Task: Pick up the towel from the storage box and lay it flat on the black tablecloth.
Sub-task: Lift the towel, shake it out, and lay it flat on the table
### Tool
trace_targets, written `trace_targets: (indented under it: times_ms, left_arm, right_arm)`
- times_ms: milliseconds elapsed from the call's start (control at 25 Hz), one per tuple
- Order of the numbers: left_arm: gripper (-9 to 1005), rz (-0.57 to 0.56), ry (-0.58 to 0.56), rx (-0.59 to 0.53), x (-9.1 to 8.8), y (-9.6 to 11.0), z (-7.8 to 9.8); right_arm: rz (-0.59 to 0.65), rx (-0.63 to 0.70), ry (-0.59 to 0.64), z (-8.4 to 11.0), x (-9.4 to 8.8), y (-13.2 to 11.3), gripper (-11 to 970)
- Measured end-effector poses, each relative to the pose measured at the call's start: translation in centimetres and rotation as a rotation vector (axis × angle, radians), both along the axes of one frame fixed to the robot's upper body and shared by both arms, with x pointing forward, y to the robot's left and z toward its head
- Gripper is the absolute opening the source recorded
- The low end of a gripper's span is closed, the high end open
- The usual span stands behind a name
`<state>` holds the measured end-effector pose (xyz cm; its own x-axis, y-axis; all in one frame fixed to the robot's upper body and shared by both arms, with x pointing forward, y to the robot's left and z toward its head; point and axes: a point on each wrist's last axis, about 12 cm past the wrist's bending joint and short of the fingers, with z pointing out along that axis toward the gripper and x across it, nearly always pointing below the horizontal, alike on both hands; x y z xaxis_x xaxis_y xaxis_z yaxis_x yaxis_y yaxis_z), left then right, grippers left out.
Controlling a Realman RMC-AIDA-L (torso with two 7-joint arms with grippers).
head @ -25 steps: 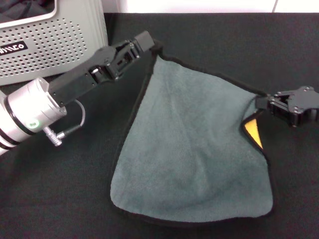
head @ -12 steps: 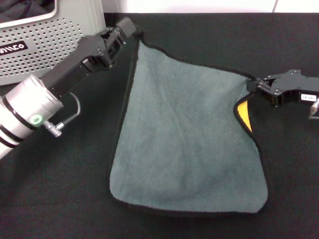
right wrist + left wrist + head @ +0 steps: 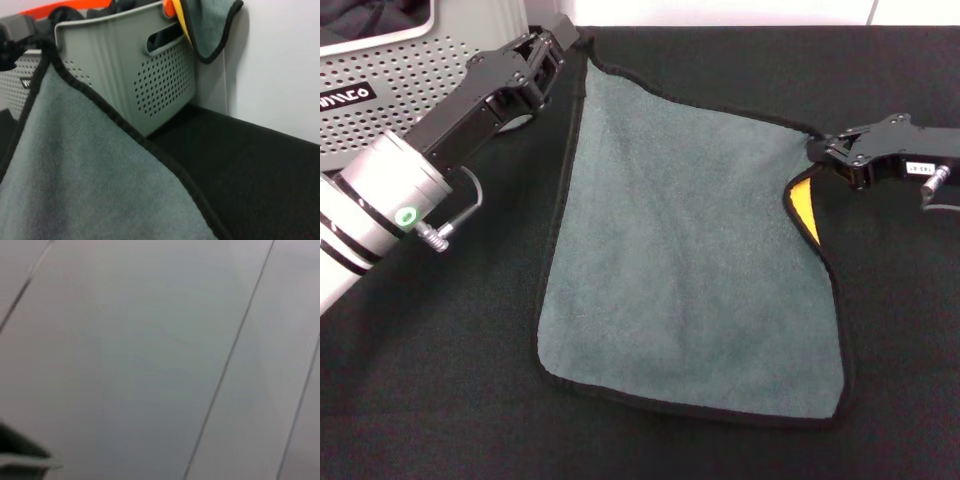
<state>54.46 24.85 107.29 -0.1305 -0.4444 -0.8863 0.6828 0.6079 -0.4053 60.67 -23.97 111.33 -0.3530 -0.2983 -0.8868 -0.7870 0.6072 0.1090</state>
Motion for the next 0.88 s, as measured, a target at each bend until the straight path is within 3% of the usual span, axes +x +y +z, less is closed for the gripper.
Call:
trace_targets:
  times_ms: [600,880]
  left_arm:
    - [-2,0.114,0.089,0.065,-0.3,0.5,-2.3]
    - [-2,0.12,0.101,0.092,-0.3,0.2,-2.7]
  right_arm:
    - [-0.015,-0.06,0.052,-1.3,-0.2,-0.6,4]
    - [0.012,-0.138,0.028,-0.6,0.7,-0.8,4]
